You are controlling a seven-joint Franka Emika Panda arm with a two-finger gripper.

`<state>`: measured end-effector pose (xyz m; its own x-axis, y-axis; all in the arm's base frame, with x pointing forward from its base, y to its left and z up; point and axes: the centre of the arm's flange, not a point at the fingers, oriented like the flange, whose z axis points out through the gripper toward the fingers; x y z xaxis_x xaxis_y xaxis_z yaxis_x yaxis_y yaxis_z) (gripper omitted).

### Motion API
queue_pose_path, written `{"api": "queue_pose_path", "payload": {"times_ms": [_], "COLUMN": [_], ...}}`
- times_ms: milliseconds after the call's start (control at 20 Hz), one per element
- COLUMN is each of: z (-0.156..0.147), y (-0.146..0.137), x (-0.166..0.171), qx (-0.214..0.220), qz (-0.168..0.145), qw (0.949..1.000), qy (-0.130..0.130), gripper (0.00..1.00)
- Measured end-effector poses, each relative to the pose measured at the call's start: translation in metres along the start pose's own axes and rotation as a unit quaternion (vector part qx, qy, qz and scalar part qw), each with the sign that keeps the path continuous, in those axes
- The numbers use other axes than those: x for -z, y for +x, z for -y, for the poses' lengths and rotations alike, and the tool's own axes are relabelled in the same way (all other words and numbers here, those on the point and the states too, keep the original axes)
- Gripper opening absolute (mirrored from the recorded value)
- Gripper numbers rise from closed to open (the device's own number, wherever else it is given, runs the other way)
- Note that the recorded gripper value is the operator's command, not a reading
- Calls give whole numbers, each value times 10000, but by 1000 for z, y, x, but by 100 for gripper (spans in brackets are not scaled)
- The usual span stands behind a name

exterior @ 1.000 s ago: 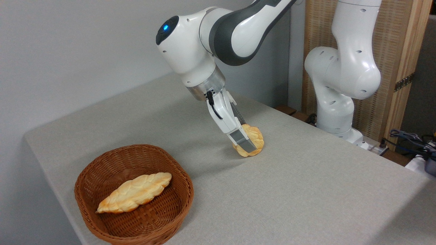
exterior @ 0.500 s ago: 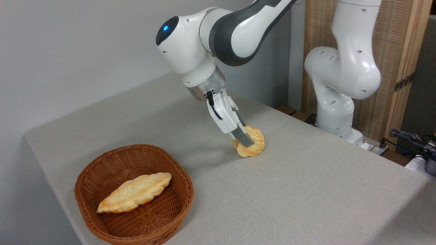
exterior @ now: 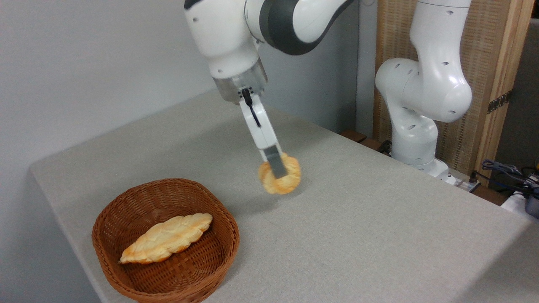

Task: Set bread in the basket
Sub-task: 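Lift the bun and carry it over the wicker basket, then open the gripper to drop the bun in the basket, raise gripper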

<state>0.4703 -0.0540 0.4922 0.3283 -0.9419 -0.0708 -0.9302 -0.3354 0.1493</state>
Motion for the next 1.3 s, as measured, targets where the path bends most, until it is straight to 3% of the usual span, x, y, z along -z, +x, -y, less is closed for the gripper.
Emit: {"api": "queue_pose_path", "payload": {"times_ms": [100, 200, 350, 400, 450, 550, 700, 1300], "z": [14, 27, 44, 49, 53, 62, 67, 67], "y": [1, 5, 8, 7, 4, -2, -9, -9], "x": [13, 20, 25, 27, 29, 34, 35, 35], "qx": [464, 839, 1204, 1325, 1444, 1675, 1798, 1816], "qz": [-417, -724, -1070, -1207, -1394, -1736, -1845, -1854], "qw": [9971, 9904, 9788, 9746, 9693, 9584, 9539, 9535], "qy": [432, 824, 1267, 1346, 1418, 1523, 1541, 1536], "gripper": [22, 31, 57, 77, 88, 100, 100, 100]}}
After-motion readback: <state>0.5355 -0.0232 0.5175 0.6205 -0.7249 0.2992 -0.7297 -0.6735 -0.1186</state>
